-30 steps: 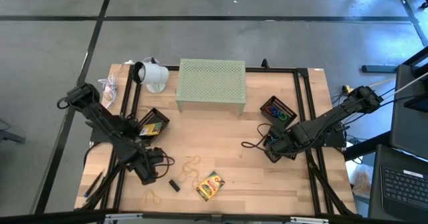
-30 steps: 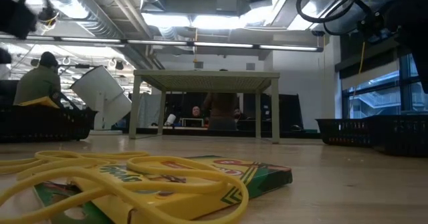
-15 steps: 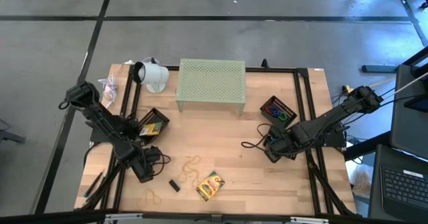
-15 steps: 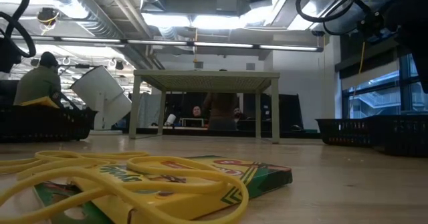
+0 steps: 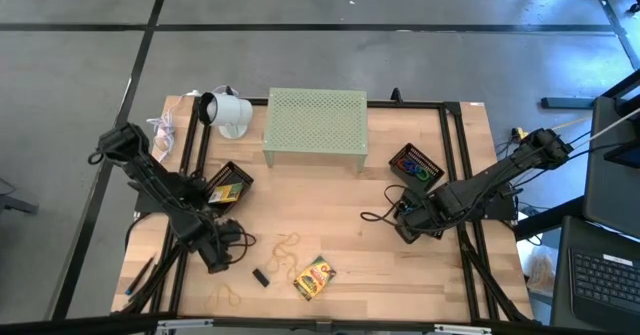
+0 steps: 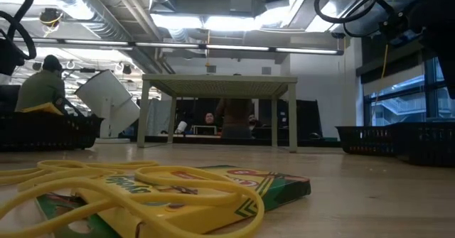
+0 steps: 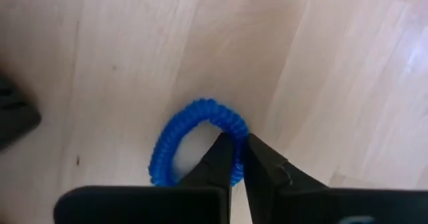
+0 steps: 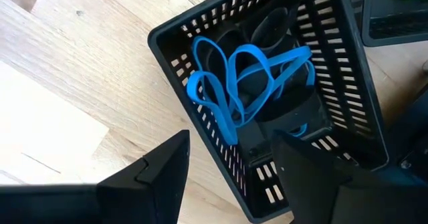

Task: Pick & Place Office Desk Supplies
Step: Put the blue spring keychain into the top black bin

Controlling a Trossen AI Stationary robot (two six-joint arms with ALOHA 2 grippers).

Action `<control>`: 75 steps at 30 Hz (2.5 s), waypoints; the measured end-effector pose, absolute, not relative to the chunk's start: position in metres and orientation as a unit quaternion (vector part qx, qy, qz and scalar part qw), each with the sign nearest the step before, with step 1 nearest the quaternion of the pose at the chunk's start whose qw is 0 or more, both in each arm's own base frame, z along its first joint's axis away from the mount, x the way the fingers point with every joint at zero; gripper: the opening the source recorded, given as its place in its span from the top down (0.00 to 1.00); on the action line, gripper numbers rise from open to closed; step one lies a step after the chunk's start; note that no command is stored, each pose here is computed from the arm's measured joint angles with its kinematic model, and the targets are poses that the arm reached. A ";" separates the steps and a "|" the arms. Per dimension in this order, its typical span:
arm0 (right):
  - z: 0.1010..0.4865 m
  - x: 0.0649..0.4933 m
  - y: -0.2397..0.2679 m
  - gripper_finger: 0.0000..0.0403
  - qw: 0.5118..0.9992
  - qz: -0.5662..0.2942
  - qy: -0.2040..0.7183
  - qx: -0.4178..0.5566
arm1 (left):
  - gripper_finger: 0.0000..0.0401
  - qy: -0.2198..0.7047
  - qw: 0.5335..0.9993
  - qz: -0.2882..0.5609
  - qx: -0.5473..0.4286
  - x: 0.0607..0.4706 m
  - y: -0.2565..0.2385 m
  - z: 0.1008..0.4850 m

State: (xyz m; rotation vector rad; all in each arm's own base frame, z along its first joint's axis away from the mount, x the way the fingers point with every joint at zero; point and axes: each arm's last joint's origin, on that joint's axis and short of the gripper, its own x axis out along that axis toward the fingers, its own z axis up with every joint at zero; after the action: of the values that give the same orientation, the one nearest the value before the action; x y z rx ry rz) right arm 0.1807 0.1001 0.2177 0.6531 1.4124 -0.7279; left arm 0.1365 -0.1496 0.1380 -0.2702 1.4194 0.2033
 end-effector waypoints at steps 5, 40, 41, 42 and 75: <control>0.218 0.183 0.102 0.47 0.660 -0.309 0.619 0.293 | 0.95 0.615 0.778 0.069 -0.109 0.150 -0.155 0.151; 0.277 0.295 0.162 0.47 0.980 0.130 -0.007 -0.151 | 0.96 0.050 0.965 -0.182 0.182 0.255 -0.179 0.280; 0.275 0.298 0.164 0.47 0.980 0.129 -0.015 -0.152 | 0.96 0.043 0.963 -0.190 0.186 0.257 -0.177 0.281; 0.272 0.301 0.164 0.47 0.980 0.127 -0.021 -0.151 | 0.96 0.036 0.962 -0.196 0.188 0.259 -0.175 0.282; 0.249 0.330 0.151 0.63 0.977 0.203 -0.050 -0.033 | 0.96 -0.009 0.958 -0.187 0.219 0.283 -0.136 0.290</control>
State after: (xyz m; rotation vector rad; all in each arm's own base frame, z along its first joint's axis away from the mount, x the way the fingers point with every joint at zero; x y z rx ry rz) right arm 0.3305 0.1513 0.2486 -0.0655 -0.1002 0.4086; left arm 0.2828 -0.1357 0.2899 0.4451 -0.0186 -0.3790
